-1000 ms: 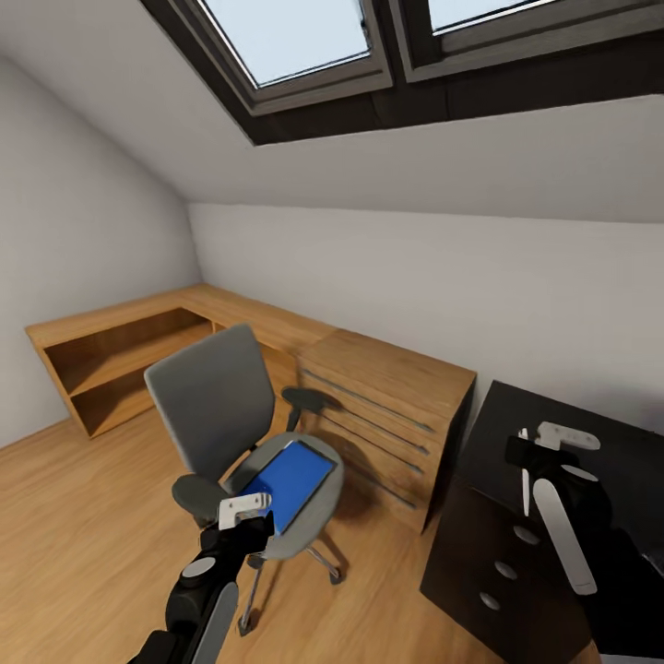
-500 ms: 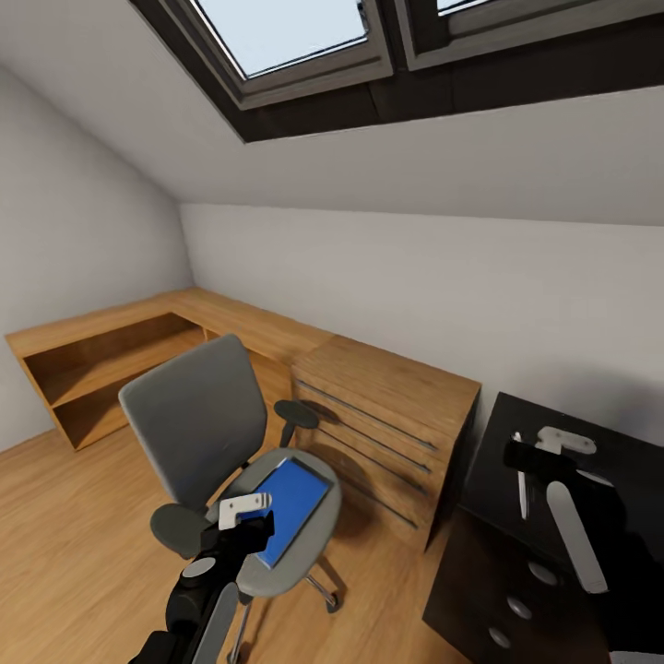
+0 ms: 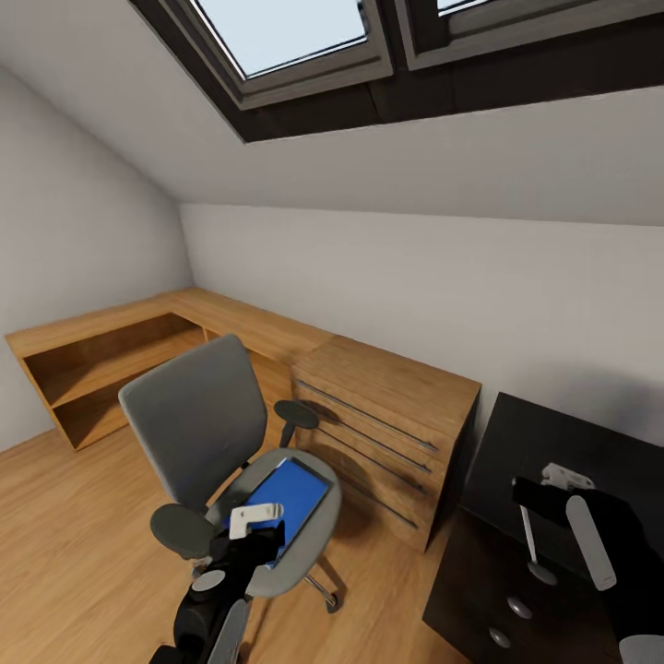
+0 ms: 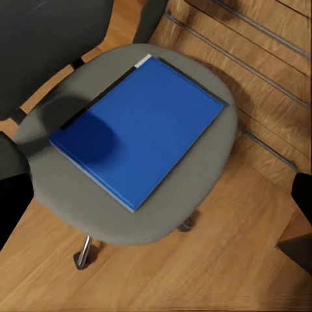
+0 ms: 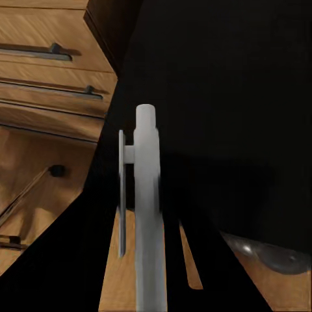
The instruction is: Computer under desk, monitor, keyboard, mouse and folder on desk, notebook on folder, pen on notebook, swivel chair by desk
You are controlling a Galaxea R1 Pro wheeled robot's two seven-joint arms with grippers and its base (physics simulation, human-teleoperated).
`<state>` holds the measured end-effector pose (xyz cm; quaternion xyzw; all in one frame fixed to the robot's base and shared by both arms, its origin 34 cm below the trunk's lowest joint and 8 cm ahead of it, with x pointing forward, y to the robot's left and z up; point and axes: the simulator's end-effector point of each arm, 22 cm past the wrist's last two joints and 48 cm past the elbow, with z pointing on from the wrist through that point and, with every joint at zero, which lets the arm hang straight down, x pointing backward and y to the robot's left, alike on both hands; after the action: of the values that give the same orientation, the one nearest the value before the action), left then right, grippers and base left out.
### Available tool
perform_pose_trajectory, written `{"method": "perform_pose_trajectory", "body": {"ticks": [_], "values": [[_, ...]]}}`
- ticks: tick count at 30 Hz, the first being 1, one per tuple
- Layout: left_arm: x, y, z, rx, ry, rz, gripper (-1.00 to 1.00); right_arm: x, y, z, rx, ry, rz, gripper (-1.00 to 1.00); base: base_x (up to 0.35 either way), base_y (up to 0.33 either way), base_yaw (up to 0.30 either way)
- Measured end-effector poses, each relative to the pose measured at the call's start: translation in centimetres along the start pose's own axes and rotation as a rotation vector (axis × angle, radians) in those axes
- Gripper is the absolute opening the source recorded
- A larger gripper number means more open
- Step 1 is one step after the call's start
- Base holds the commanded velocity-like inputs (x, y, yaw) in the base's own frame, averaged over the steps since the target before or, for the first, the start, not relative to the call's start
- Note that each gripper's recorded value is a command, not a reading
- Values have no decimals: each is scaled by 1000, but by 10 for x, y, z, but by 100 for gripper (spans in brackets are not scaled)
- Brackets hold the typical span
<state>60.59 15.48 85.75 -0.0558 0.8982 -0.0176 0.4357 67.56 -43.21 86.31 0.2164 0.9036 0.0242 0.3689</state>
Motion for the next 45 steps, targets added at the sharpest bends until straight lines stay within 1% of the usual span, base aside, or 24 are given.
{"method": "perform_pose_trajectory", "body": {"ticks": [4, 8, 16, 23, 26, 33, 38, 42, 45], "values": [[3, -6, -2, 12, 2, 9, 100, 0, -13, 4, 22, 9, 0, -100, 22, 0, 0], [4, -9, -3, 15, 2, 13, 100, -5, -20, 7, 36, -11, 1, -100, 185, -53, 0], [5, -10, -4, 17, 5, 15, 100, -11, -23, 8, 50, -44, -5, -100, 265, -172, 0], [7, -13, -4, 24, 8, 20, 100, -9, -32, 13, 87, -56, -28, -100, 242, -219, 0], [8, -19, -5, 36, 9, 30, 100, -7, -39, 18, 112, -67, -40, -100, 125, -112, 0], [9, -23, -6, 42, 12, 35, 100, -8, -45, 24, 153, -82, -45, -100, 35, -31, 0], [8, -23, -6, 43, 10, 34, 100, -3, -35, 30, 168, -98, -53, -100, 5, -5, 0], [4, -24, -8, 45, 0, 31, 100, 5, -25, 37, 179, -107, -76, -100, 2, -2, 0], [1, -24, -9, 46, -5, 29, 100, 8, -22, 39, 183, -108, -87, -100, 0, 0, 0]]}}
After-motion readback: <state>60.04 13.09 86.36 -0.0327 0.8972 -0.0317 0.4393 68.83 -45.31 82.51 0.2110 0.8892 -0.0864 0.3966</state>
